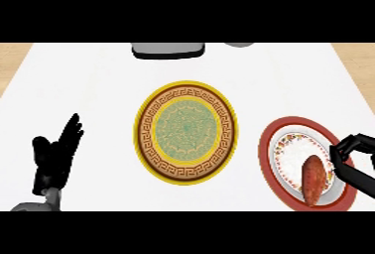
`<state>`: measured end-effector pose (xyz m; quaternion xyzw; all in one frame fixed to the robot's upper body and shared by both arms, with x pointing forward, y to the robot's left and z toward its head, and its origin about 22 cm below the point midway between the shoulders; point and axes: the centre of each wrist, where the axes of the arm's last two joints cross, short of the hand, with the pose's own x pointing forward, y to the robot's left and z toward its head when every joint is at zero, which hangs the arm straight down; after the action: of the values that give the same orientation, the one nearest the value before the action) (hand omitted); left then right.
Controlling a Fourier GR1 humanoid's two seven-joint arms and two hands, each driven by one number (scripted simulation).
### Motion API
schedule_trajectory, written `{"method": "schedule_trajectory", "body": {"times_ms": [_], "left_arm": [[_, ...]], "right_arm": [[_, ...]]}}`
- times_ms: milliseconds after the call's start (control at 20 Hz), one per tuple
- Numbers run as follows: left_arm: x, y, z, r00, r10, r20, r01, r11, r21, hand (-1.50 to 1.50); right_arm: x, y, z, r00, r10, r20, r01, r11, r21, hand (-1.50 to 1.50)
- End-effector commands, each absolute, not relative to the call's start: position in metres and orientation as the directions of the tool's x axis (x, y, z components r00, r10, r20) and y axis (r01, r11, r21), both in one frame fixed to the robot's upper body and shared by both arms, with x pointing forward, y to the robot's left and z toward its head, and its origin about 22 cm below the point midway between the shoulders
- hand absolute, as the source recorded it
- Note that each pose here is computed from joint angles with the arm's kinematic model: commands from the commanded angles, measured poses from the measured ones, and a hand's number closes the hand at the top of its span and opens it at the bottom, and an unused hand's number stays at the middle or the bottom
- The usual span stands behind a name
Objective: Pick the sweet potato from the plate and place it in the plate
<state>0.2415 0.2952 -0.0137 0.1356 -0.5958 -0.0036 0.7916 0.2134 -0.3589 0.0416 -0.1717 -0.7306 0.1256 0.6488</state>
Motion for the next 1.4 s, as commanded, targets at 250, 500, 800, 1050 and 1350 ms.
{"method": "schedule_trajectory", "body": {"times_ms": [250, 500, 800, 1050, 1350], "left_arm": [[0.238, 0.256, -0.027, 0.272, -0.139, 0.952, -0.126, 0.976, 0.178, 0.00], [0.249, 0.259, -0.010, 0.273, -0.169, 0.947, -0.124, 0.970, 0.209, 0.00], [0.251, 0.250, -0.017, 0.290, -0.162, 0.943, -0.124, 0.971, 0.205, 0.00], [0.250, 0.242, -0.015, 0.281, -0.175, 0.944, -0.112, 0.970, 0.214, 0.00], [0.251, 0.240, 0.006, 0.287, -0.156, 0.945, -0.112, 0.974, 0.195, 0.00]], "right_arm": [[0.145, -0.390, -0.042, -0.183, 0.052, 0.982, -0.085, 0.994, -0.068, -1.50], [0.163, -0.423, 0.000, -0.148, 0.447, 0.882, -0.145, 0.872, -0.467, -1.50], [0.184, -0.435, 0.042, -0.085, 0.678, 0.730, -0.216, 0.703, -0.678, -1.50], [0.198, -0.433, 0.057, -0.018, 0.750, 0.661, -0.398, 0.601, -0.693, -1.50], [0.218, -0.412, 0.052, 0.020, 0.768, 0.640, -0.549, 0.543, -0.635, -1.50]]}}
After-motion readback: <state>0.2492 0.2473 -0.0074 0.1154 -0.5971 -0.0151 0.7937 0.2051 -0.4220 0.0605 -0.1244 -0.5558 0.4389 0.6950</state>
